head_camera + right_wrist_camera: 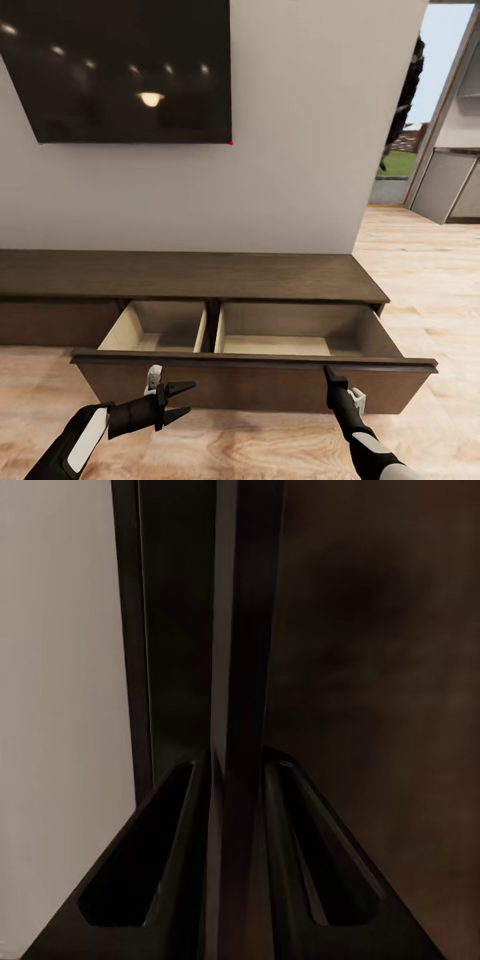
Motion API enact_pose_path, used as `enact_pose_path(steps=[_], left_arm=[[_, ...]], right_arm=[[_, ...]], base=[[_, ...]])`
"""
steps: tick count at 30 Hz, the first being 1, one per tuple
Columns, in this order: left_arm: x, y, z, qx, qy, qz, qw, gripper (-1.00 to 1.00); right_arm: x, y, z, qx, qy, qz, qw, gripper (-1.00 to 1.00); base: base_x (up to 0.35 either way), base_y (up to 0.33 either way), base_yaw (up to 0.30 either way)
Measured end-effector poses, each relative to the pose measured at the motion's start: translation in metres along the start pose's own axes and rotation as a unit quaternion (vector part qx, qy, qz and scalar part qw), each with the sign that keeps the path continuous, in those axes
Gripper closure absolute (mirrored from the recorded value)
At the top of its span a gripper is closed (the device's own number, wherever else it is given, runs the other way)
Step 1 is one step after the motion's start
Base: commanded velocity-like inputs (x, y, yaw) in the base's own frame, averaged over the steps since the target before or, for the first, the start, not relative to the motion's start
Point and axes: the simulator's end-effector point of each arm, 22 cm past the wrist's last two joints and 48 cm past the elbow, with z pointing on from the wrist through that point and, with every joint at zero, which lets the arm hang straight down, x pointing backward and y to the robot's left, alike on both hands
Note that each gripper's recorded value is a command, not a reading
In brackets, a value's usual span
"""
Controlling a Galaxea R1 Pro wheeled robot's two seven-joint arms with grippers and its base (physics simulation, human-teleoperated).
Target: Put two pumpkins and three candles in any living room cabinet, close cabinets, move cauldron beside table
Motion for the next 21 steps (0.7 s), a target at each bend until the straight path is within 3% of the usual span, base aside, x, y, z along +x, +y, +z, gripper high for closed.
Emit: enact_pose_path(steps=[19, 20, 21], left_arm=[[-0.0001, 0.0000, -0.0001, 0.000, 0.000, 0.000, 1.0000, -1.00], [0.0000, 0.0000, -0.0001, 0.000, 0.000, 0.000, 1.0000, -1.00], [0.0000, -0.0001, -0.0001, 0.000, 0.000, 0.000, 1.0000, -1.00]], right_arm=[[-0.0002, 0.0008, 0.0032, 0.005, 0.001, -0.003, 1.0000, 1.00], [-0.0002, 0.0008, 0.0032, 0.005, 0.001, -0.003, 1.0000, -1.00], [-0.0059, 0.0057, 0.0013, -0.009, -0.009, 0.006, 0.9999, -1.00]], base=[[-0.075, 0.000, 0.000], [-0.004, 0.000, 0.000], [-0.002, 0.000, 0.000]])
